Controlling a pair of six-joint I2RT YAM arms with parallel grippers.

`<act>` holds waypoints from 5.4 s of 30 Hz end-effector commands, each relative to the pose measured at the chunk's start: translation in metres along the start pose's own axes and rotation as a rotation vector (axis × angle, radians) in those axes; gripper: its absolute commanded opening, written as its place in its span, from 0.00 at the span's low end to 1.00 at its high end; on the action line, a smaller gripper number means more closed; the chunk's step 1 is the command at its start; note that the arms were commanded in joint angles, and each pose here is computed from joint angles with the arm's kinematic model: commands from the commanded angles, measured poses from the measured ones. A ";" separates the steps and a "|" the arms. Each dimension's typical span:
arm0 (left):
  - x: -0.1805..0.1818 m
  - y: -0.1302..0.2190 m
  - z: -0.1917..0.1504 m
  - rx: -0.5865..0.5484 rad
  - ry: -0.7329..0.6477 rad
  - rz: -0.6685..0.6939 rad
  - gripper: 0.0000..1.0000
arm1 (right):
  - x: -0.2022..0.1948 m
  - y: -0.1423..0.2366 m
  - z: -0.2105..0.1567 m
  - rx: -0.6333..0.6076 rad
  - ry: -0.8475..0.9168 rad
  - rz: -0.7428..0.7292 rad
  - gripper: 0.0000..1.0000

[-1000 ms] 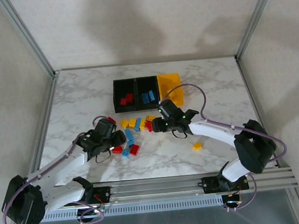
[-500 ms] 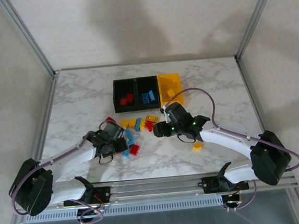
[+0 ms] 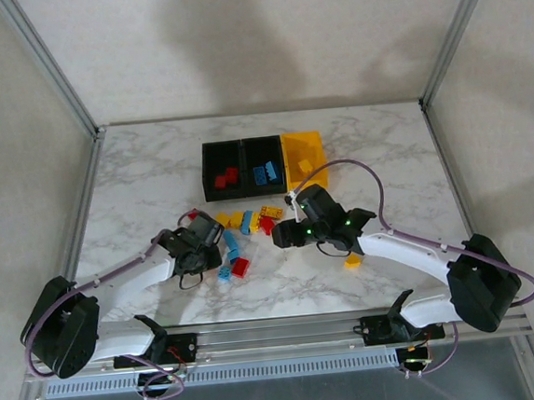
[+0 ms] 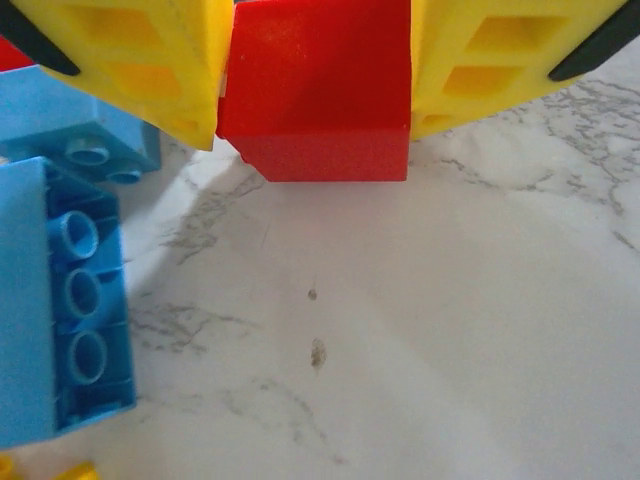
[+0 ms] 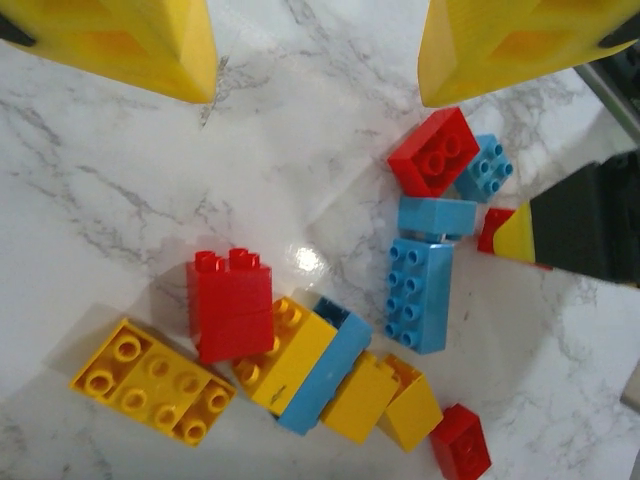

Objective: Sort the legos into containers by color
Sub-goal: Pick up the lego from the middle-left of the table, then place the lego in the container, then pick up the lego from the bottom-right of the table, then place the lego in the container.

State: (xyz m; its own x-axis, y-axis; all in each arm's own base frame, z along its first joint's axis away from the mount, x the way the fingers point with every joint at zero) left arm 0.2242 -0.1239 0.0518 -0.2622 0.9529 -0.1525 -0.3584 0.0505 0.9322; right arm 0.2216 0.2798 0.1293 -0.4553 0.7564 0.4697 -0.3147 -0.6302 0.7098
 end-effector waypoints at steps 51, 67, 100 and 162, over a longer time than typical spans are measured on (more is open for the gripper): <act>-0.101 -0.054 0.261 -0.225 -0.045 0.171 0.31 | 0.007 0.038 -0.004 -0.129 -0.082 0.064 0.54; -0.108 -0.037 0.262 -0.228 -0.046 0.125 0.57 | 0.008 0.045 -0.001 -0.156 -0.084 0.065 0.54; -0.191 0.088 0.033 -0.065 -0.316 -0.706 0.66 | -0.144 0.095 -0.077 0.018 -0.771 -0.668 0.77; -0.126 0.114 0.076 -0.275 0.074 -0.554 0.67 | -0.186 -0.045 0.215 -0.100 -0.465 -0.548 0.35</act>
State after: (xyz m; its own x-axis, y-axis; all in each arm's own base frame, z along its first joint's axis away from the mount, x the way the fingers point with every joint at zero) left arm 0.2867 -0.2282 0.2038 0.0073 0.7733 -0.6339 -0.6595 0.4803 0.5783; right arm 0.4904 0.2003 0.1206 0.2101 0.9467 0.2443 -0.4901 -0.1142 0.8641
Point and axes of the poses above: each hand's point on the last joint's axis, 136 mm out from that joint toward the fingers, its own y axis back along the fingers, its own x axis along the line the jaws close on, z = x × y, the point moved 1 cm from there along y, back along the fingers, and after that the axes turned 1 degree about y, right-handed, at the moved point
